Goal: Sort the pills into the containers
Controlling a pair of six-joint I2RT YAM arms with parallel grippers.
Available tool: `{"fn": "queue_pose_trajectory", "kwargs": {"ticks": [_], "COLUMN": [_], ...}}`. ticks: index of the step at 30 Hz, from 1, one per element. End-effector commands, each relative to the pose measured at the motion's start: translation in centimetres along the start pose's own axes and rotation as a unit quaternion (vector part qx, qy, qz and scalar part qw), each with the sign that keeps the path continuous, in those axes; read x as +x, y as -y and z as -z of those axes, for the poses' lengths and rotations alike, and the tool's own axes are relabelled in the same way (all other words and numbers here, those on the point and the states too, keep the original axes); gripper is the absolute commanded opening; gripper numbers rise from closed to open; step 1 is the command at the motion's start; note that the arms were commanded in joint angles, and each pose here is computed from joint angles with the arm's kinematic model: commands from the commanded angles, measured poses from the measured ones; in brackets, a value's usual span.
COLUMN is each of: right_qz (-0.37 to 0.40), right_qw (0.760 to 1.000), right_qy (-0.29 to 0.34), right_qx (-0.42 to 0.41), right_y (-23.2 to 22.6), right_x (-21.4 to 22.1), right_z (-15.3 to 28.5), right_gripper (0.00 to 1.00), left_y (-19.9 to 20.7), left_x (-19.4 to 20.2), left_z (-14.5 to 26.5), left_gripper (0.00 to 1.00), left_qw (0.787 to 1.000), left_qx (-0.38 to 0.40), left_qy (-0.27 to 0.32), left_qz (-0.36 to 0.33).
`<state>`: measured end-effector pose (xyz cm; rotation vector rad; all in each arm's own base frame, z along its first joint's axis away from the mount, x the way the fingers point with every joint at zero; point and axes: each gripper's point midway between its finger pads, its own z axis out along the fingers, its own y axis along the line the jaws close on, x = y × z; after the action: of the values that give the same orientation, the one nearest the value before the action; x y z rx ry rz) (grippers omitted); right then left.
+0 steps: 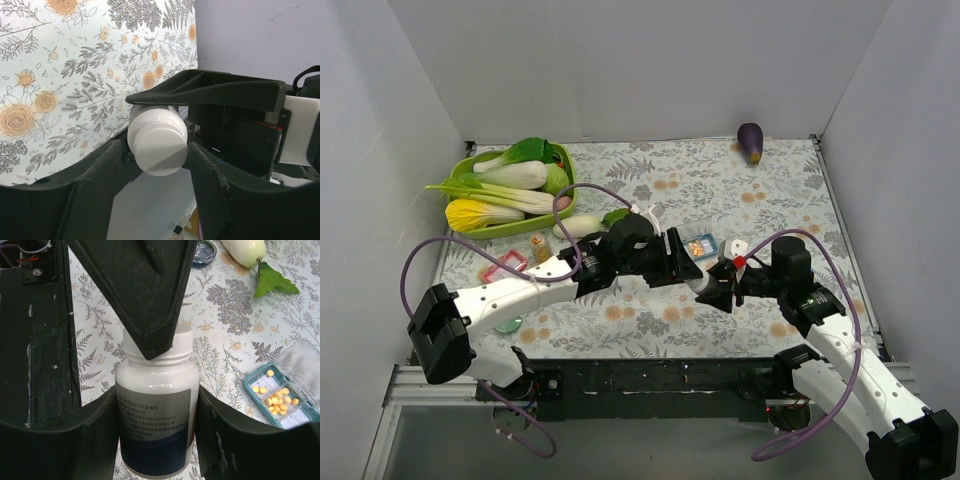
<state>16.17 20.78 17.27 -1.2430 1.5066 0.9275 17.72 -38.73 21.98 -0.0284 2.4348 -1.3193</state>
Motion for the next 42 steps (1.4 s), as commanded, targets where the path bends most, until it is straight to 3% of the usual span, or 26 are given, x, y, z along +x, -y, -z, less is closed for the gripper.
{"fn": "queue_pose_trajectory", "kwargs": {"ticks": [1,4,7,8,10,11,13,14,15,18,19,21,24,25,27,28,30,32,35,37,40,42], "right_qz": [0.025,0.018,-0.008,-0.020,-0.060,-0.087,-0.140,-0.166,-0.185,-0.202,-0.202,-0.195,-0.171,-0.161,-0.141,-0.128,-0.109,-0.093,-0.081,-0.077,-0.071,-0.071], "right_qw": [0.999,1.000,0.999,0.999,0.995,0.990,0.979,0.972,0.967,0.963,0.963,0.967,0.974,0.977,0.981,0.984,0.987,0.990,0.992,0.993,0.994,0.994], "right_qy": [0.018,0.019,0.033,0.039,0.054,0.074,0.083,0.100,0.098,0.102,0.102,0.096,0.092,0.083,0.084,0.079,0.078,0.073,0.071,0.068,0.067,0.066], "right_qx": [0.008,0.006,-0.011,-0.021,-0.062,-0.076,-0.121,-0.133,-0.145,-0.147,-0.144,-0.135,-0.121,-0.116,-0.104,-0.098,-0.083,-0.075,-0.068,-0.062,-0.058,-0.057], "right_y": [0.6,0.6,-0.1,-0.6,-2.2,-2.6,-4.4,-4.8,-5.4,-5.6,-5.6,-5.3,-4.7,-4.5,-4.0,-3.8,-3.1,-2.7,-2.4,-2.1,-2.0,-1.9], "right_x": [-2.1,-2.2,-2.4,-2.5,-2.2,-3.2,-2.3,-3.2,-2.4,-2.3,-2.1,-1.7,-2.0,-1.5,-2.0,-1.8,-2.2,-2.1,-2.4,-2.3,-2.2,-2.0], "right_z": [0.3,0.3,0.1,0.0,-0.2,-0.3,-0.3,-0.2,-0.2,-0.1,-0.1,-0.2,-0.2,-0.2,-0.2,-0.2,-0.2,-0.2,-0.1,-0.2,-0.2,-0.2], "right_gripper": [0.01,0.01,0.01,0.01,0.01,0.01,0.01,0.01,0.01,0.01,0.01,0.01,0.01,0.01,0.01,0.01,0.01,0.01,0.01,0.01,0.01,0.01], "left_y": [1.8,1.9,2.9,3.0,3.3,3.0,1.8,1.7,1.5,2.0,3.2,4.8,5.8,6.1,6.1,4.9,4.2,0.6,0.2,1.0,1.3,1.1], "left_x": [-0.1,0.6,2.3,2.9,5.6,6.3,8.5,8.3,8.0,5.1,3.1,1.8,-0.8,-1.1,-1.6,-1.2,-1.7,-1.1,-0.1,-0.4,-1.0,-0.8], "left_z": [-0.1,-0.1,1.0,1.5,3.0,3.6,5.2,5.7,5.7,5.6,5.7,7.8,9.7,10.7,11.0,10.0,9.1,6.7,5.5,5.4,4.7,3.9], "left_gripper": [0.39,0.15,0.08,0.08,0.12,0.14,0.15,0.32,0.40,0.62,0.71,0.98,0.98,0.98,0.98,0.98,0.98,0.98,0.94,0.92,0.76,0.74], "left_qw": [0.999,0.997,0.976,0.956,0.914,0.873,0.822,0.794,0.784,0.797,0.806,0.831,0.865,0.888,0.912,0.940,0.965,0.994,0.999,0.998,0.998,0.998], "left_qx": [0.030,0.046,0.121,0.153,0.225,0.257,0.304,0.317,0.312,0.258,0.242,0.251,0.241,0.244,0.232,0.205,0.167,0.069,0.053,0.070,0.060,0.051], "left_qy": [-0.008,-0.026,-0.058,-0.065,-0.116,-0.120,-0.160,-0.137,-0.123,-0.049,0.005,0.061,0.132,0.135,0.130,0.097,0.077,0.033,-0.004,0.001,0.005,-0.007], "left_qz": [-0.027,-0.062,-0.171,-0.242,-0.316,-0.397,-0.453,-0.500,-0.523,-0.545,-0.540,-0.493,-0.419,-0.366,-0.311,-0.254,-0.186,-0.075,-0.007,0.003,0.023,0.034]}}
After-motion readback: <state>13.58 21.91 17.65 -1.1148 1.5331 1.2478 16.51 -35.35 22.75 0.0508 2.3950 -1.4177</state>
